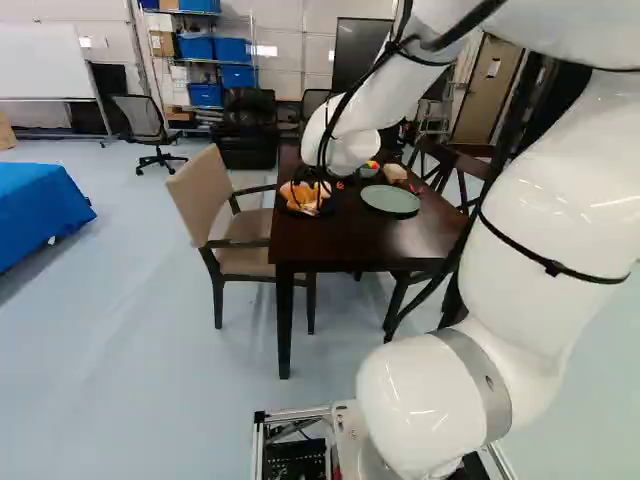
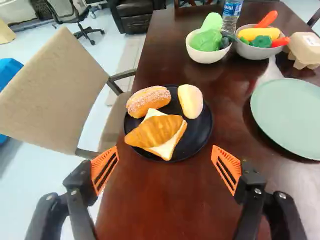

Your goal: Move the croissant to the empty plate

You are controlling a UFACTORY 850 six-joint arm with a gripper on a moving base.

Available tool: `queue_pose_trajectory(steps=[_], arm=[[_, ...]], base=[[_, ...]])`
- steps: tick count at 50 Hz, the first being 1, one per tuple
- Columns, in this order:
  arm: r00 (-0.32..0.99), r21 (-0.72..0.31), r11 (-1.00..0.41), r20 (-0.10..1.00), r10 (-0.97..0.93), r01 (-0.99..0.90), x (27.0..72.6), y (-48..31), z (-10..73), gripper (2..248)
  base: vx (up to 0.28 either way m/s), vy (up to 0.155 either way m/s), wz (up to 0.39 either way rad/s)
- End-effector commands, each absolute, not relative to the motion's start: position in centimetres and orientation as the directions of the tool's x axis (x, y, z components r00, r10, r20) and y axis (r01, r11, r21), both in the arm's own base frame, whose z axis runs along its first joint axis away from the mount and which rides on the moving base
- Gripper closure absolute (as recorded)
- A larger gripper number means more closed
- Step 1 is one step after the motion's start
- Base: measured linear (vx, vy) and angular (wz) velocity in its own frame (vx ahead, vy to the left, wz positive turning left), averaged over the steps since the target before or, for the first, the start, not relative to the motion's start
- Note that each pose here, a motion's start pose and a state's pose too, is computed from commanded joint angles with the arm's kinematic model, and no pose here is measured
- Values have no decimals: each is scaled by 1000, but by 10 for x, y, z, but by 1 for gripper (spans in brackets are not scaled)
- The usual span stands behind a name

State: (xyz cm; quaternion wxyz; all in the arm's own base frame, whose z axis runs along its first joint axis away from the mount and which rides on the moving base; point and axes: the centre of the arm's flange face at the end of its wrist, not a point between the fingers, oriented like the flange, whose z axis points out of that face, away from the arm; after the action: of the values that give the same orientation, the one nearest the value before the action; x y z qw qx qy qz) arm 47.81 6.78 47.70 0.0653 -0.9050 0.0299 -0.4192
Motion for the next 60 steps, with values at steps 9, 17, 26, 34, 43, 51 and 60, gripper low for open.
queue_pose_trajectory(steps=[9, 17, 26, 34, 43, 51, 60], arm=[[661, -220, -974, 722, -202, -57, 491, 77, 484, 3], [663, -280, -954, 696, -277, -105, 503, 82, 492, 3], [660, -331, -931, 667, -346, -155, 516, 84, 500, 3], [648, -358, -917, 659, -381, -175, 525, 84, 508, 3], [642, -373, -909, 655, -399, -184, 523, 84, 518, 3], [642, -383, -902, 645, -414, -198, 519, 83, 526, 3], [644, -402, -883, 614, -457, -244, 514, 81, 533, 3]], base=[[0, 0, 0], [0, 0, 0], [0, 0, 0], [0, 0, 0], [0, 0, 0], [0, 0, 0], [0, 0, 0]])
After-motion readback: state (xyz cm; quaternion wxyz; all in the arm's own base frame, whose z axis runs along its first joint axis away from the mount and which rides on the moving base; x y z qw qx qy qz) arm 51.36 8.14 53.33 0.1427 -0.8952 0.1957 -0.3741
